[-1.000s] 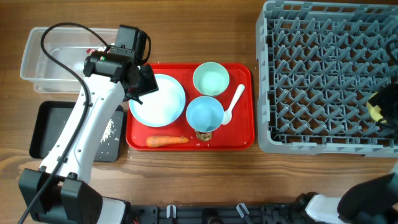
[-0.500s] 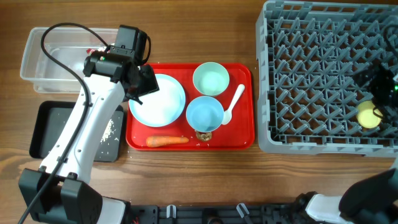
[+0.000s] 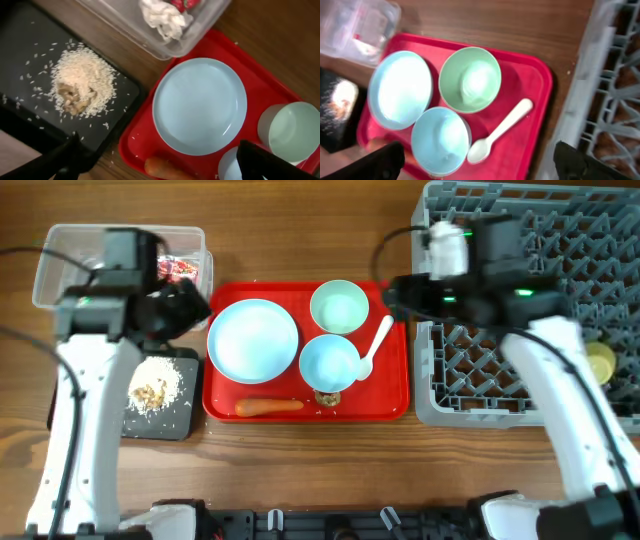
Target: Sort waste into correct bins and load items into the dishwasher rack
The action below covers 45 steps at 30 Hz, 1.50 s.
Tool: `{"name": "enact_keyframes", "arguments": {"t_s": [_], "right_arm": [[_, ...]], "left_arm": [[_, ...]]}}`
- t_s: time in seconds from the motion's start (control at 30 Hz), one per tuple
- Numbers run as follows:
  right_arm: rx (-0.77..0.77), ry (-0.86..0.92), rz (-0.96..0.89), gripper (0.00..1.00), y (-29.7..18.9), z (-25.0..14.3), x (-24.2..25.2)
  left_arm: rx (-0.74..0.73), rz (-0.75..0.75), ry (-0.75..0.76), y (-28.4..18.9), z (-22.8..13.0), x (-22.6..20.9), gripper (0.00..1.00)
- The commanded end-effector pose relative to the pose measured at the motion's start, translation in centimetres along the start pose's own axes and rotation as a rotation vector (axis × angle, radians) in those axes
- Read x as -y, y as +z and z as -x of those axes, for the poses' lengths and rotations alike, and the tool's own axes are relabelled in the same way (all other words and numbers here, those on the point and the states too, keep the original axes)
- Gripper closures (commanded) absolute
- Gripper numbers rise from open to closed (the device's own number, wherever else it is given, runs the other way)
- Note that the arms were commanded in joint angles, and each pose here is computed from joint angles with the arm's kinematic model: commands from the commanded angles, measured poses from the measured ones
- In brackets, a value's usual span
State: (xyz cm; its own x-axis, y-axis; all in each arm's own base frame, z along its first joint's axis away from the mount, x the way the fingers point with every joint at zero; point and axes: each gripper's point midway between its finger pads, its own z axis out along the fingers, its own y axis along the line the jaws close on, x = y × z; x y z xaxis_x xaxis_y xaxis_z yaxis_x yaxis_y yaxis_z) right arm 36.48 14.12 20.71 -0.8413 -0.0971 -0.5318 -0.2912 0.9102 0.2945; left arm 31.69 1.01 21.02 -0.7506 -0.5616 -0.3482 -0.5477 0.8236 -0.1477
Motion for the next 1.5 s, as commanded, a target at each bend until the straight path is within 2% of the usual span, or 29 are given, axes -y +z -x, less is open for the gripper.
{"name": "enact_keyframes", "arguments": {"t_s": [0.0,0.17,0.27,0.47,0.5,0.73,0.8,0.9,1.07,1.17,1.27,1.33,1.47], "right_arm": [[-0.033,0.124,-0.182,0.07,4.4,-0.2,1.1],[-0.087,0.13,-0.19,0.19,11.1,-1.2,0.5],[-0.102,0.214,-0.252,0.28,13.8,-2.1,1.9],[-0.109,0.267,-0.286,0.67,17.0,-3.0,3.2],[-0.108,0.278,-0.301,0.71,17.2,-3.1,3.5],[-0.127,0.289,-0.309,0.84,17.9,-3.7,3.8],[-0.127,0.289,-0.309,0.96,17.9,-3.7,3.8],[-0.098,0.287,-0.296,0.96,17.3,-2.8,3.6],[0.063,0.194,-0.257,0.96,10.8,2.3,3.2],[0.236,0.058,-0.272,0.96,3.1,6.3,3.2],[0.391,-0.023,-0.411,0.96,-4.5,8.7,5.7],[0.467,-0.05,-0.592,0.96,-9.4,9.5,9.2],[0.492,-0.007,-0.979,0.96,-16.3,9.0,16.7]], "left_arm": [[0.009,0.03,-0.064,-0.4,0.7,-1.8,0.0],[0.005,0.034,-0.066,-0.4,0.6,-2.0,0.0],[0.005,0.034,-0.065,-0.4,0.6,-2.0,0.0],[-0.001,0.038,-0.065,-0.4,0.4,-2.1,0.0],[-0.001,0.038,-0.065,-0.4,0.4,-2.1,0.0],[-0.002,0.038,-0.065,-0.4,0.4,-2.1,0.0],[-0.003,0.039,-0.065,-0.4,0.4,-2.1,0.0],[-0.005,0.04,-0.065,-0.4,0.4,-2.1,0.0],[-0.005,0.04,-0.065,-0.4,0.3,-2.1,0.0],[-0.004,0.04,-0.065,-0.4,0.4,-2.1,0.0],[-0.004,0.04,-0.065,-0.4,0.4,-2.1,0.0],[-0.004,0.04,-0.065,-0.4,0.4,-2.1,0.0],[-0.004,0.04,-0.065,-0.4,0.4,-2.1,0.0]]}}
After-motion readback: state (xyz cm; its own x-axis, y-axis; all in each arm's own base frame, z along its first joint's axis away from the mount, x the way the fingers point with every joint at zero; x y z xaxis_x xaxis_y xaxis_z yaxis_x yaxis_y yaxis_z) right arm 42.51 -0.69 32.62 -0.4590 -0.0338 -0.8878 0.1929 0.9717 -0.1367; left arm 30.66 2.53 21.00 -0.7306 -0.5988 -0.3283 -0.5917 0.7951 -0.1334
